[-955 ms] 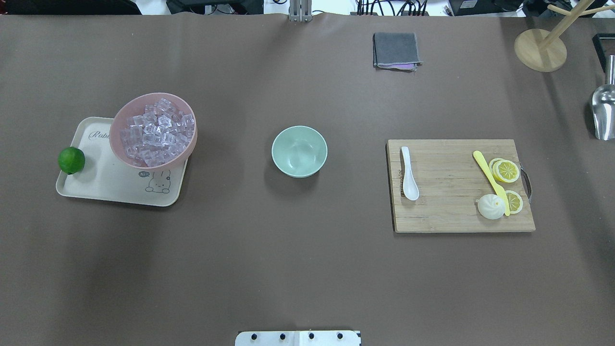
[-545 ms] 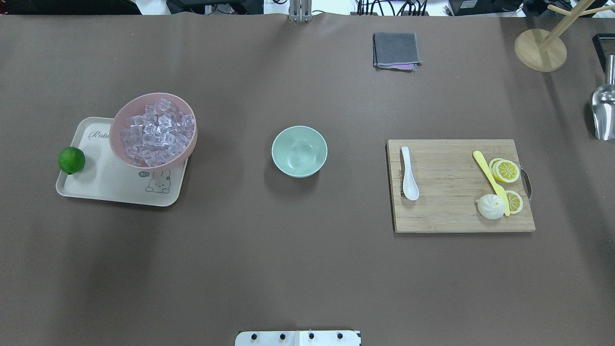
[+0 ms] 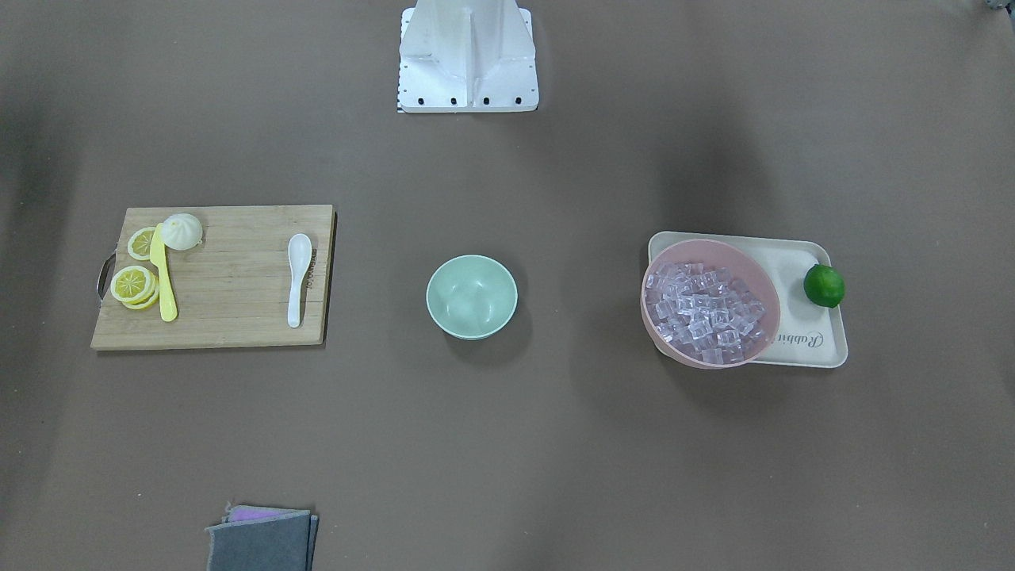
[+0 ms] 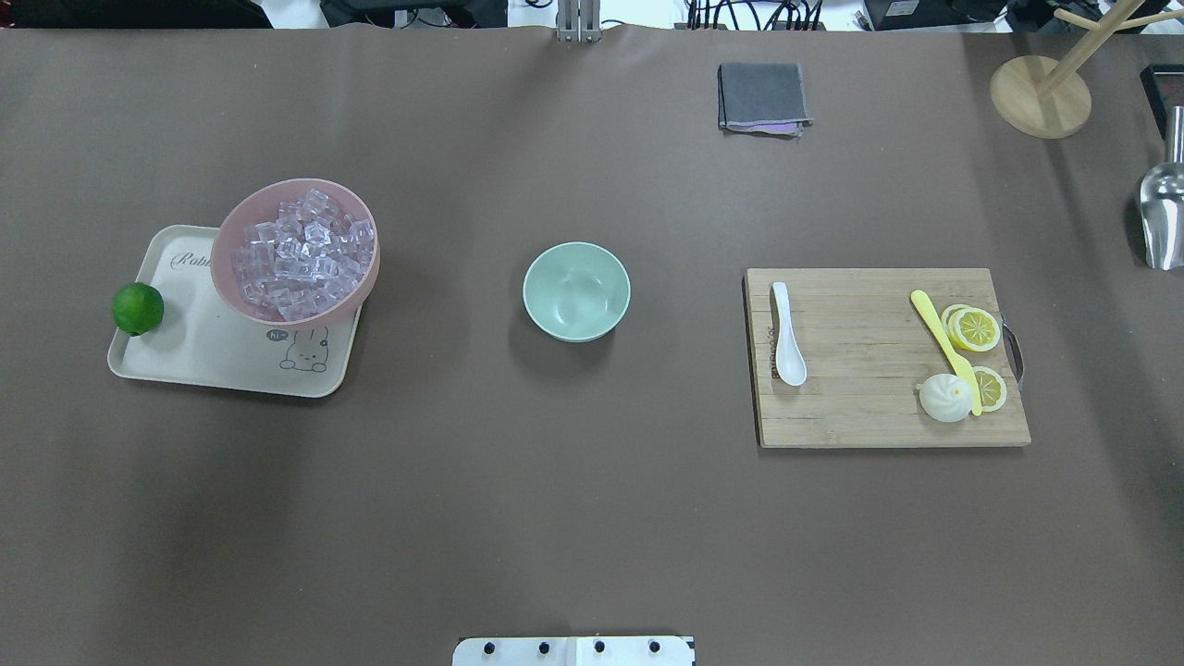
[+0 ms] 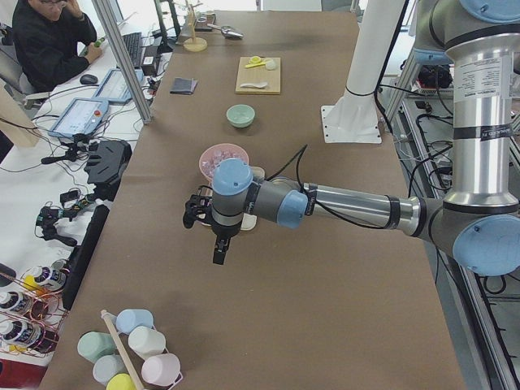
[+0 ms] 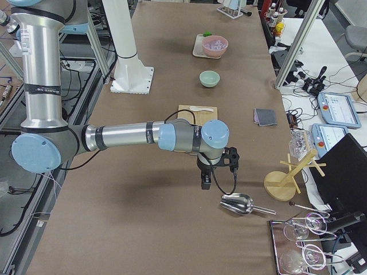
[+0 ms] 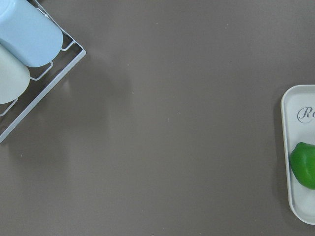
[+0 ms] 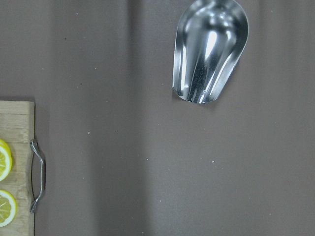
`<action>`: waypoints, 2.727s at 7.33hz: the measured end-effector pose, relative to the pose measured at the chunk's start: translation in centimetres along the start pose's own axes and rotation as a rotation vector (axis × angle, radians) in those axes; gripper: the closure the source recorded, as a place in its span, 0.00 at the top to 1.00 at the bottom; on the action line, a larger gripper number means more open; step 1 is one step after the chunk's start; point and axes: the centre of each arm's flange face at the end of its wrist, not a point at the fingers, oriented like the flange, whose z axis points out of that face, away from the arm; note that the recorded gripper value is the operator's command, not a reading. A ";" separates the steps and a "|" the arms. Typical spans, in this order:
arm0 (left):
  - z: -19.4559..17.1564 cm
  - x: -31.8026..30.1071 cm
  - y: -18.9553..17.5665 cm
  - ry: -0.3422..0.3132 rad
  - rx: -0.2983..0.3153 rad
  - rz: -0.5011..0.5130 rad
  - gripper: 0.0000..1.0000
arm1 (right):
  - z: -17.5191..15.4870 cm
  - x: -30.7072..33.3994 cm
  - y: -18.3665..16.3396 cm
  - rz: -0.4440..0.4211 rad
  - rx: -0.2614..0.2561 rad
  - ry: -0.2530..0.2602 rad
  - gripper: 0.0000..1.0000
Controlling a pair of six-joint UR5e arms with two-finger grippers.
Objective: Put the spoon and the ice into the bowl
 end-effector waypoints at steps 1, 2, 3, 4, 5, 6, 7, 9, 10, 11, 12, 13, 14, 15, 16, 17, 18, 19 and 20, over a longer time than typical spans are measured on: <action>-0.1 0.1 -0.1 0.001 0.002 0.002 0.98 | 0.0 0.0 0.0 -0.002 0.001 0.000 1.00; -0.1 0.2 -0.3 0.002 0.004 0.003 0.98 | 0.0 0.0 0.0 -0.004 0.003 0.000 1.00; -0.2 0.2 -0.3 0.002 0.005 0.004 0.98 | 0.0 0.0 0.0 -0.004 0.003 0.000 1.00; -0.2 0.3 -0.3 0.002 0.006 0.004 0.98 | 0.0 0.0 0.0 -0.005 0.004 0.000 1.00; -0.3 0.3 -0.3 0.002 0.006 0.005 0.98 | -0.1 -0.1 0.0 -0.006 0.006 -0.001 1.00; -0.3 0.3 -0.3 0.003 0.007 0.006 0.98 | -0.3 -0.3 0.0 -0.009 0.010 -0.002 1.00; -0.3 0.3 -0.4 0.003 0.007 0.006 0.98 | -0.4 -0.5 0.0 -0.012 0.013 -0.004 1.00; -0.3 0.3 -0.6 0.002 0.007 0.006 0.98 | -0.6 -0.6 0.0 -0.014 0.016 -0.004 1.00; -0.3 0.4 -0.7 0.002 0.008 0.006 0.98 | -0.7 -0.7 0.0 -0.016 0.018 -0.004 1.00; -0.4 0.5 -0.7 0.003 0.010 0.008 0.98 | -0.7 -0.7 0.0 -0.016 0.018 -0.004 1.00; -0.4 0.5 -0.8 0.003 0.014 0.012 0.98 | -0.7 -0.7 0.0 -0.017 0.018 -0.004 1.00; -0.6 0.7 -0.9 0.005 0.023 0.020 0.98 | -0.7 -0.7 0.0 -0.018 0.018 -0.004 1.00; -0.8 1.1 -1.2 0.008 0.036 0.034 0.98 | -0.8 -0.8 -0.1 -0.019 0.020 -0.004 1.00; -1.1 1.8 -1.7 0.012 0.050 0.054 0.98 | -0.9 -0.9 -0.2 -0.022 0.023 -0.003 1.00; -1.3 3.5 -2.7 0.023 0.076 0.102 0.98 | -1.0 -1.1 -0.3 -0.025 0.026 -0.003 1.00; -1.0 6.7 -4.1 0.048 0.108 0.193 0.98 | -1.2 -1.2 -0.4 -0.028 0.030 -0.003 1.00; 0.0 10.8 -5.6 0.089 0.143 0.274 0.98 | -1.5 -1.5 -0.5 -0.034 0.035 -0.002 1.00; 0.6 14.7 -6.9 0.136 0.168 0.284 0.98 | -1.8 -2.0 -0.6 -0.044 0.042 -0.002 1.00; 1.0 19.0 -8.4 0.185 0.181 0.260 0.98 | -2.2 -2.4 -0.7 -0.054 0.051 -0.001 1.00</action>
